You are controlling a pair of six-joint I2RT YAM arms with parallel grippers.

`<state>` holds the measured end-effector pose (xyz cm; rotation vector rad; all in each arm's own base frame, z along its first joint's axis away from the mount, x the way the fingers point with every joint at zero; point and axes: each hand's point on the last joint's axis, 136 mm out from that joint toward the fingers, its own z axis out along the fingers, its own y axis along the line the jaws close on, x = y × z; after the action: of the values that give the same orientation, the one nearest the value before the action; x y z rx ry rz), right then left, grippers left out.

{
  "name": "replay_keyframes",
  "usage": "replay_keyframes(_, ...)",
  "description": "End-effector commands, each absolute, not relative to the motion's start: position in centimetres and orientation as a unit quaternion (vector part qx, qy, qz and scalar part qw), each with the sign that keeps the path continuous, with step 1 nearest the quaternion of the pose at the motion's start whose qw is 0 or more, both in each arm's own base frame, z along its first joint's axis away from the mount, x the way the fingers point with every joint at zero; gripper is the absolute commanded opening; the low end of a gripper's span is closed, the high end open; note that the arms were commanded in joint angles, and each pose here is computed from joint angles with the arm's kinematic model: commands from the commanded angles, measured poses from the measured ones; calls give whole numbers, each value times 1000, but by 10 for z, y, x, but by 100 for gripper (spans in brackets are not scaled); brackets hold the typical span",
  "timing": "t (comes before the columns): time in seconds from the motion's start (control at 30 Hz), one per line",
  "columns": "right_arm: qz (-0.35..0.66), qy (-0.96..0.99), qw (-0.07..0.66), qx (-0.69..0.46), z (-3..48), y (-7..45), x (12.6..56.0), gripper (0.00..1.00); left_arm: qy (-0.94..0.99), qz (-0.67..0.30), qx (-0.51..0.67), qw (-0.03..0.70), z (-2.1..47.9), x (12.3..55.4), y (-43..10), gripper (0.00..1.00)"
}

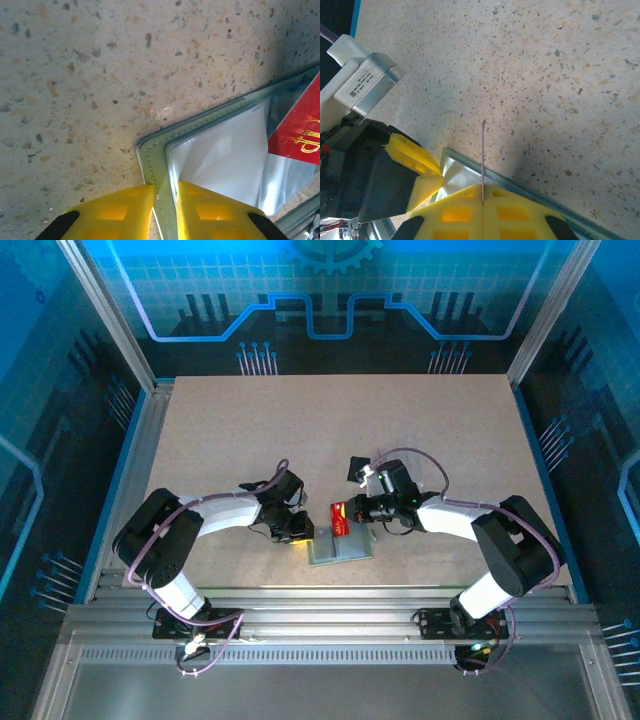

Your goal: Put the credit cards into the card holder

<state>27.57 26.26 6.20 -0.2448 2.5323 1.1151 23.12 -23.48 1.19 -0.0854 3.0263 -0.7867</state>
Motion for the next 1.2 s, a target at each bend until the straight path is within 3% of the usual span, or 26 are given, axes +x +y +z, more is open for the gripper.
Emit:
replay_keyframes(0.0,410,893,164,-90,56,271,268,0,982,-187,-22,-4,-23,220,-217,21)
replay_keyframes(0.57,388,899,189,-77,74,260,267,0,982,-185,-27,-13,-33,215,-216,20)
replay_keyframes(1.17,413,897,143,-65,54,273,259,0,982,-186,-29,-15,-38,213,-216,20)
